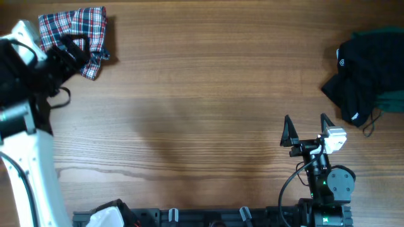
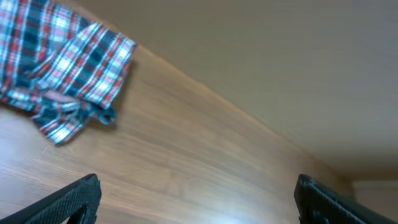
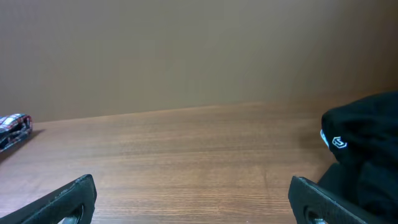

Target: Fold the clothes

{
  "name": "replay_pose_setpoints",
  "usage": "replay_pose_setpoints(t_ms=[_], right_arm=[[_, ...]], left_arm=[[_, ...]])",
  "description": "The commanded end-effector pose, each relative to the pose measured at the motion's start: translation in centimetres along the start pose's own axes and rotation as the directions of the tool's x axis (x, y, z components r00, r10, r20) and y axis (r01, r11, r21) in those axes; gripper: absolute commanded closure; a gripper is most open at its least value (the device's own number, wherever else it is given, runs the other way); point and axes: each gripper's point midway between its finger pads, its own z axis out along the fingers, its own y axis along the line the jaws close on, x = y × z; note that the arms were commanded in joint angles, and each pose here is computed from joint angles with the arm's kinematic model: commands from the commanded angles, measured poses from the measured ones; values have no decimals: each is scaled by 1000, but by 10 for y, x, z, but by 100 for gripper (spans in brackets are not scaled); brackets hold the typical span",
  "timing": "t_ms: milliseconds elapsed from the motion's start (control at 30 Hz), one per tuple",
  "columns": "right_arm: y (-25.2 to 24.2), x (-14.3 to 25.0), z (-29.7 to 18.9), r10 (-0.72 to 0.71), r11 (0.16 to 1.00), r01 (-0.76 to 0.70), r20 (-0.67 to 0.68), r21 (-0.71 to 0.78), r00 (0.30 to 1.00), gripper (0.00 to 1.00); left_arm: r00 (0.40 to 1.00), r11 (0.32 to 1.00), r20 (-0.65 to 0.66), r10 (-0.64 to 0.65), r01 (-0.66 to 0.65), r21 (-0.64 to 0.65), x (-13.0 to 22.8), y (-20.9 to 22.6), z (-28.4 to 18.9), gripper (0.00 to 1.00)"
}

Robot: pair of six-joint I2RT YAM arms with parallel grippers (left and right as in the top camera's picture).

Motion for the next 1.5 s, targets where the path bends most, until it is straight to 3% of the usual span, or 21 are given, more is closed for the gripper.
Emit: replay_pose_setpoints(t_ms=[0,233,467,933,1067,1233,1300,1467], right_arm=[[-2,-1,0,18,1000,-18,7,13,1000,0],[-2,-1,0,18,1000,-18,7,13,1000,0],[-2,-1,0,18,1000,-18,7,13,1000,0],[-2,-1,0,18,1000,-18,7,13,1000,0],[-2,-1,0,18,1000,-18,7,12,1000,0],[-2,-1,0,18,1000,-18,7,13,1000,0],[-2,-1,0,18,1000,-18,7,13,1000,0],[-2,-1,0,18,1000,-18,7,13,1000,0]], left_arm=[[989,990,73,130,-133,42,36,-34,-30,0],[945,960,240,221,-254,116,108,-21,-56,0],[910,943,348,226,-293,154,165,20,-38,0],[860,890,462,218,-370,268,198,15,-37,0],[862,902,458,218,-358,243,198,20,-34,0],[887,951,407,218,-287,118,203,51,-21,0],[856,926,416,307,-370,78,203,52,-21,0],[854,924,414,315,-376,72,203,52,-21,0]])
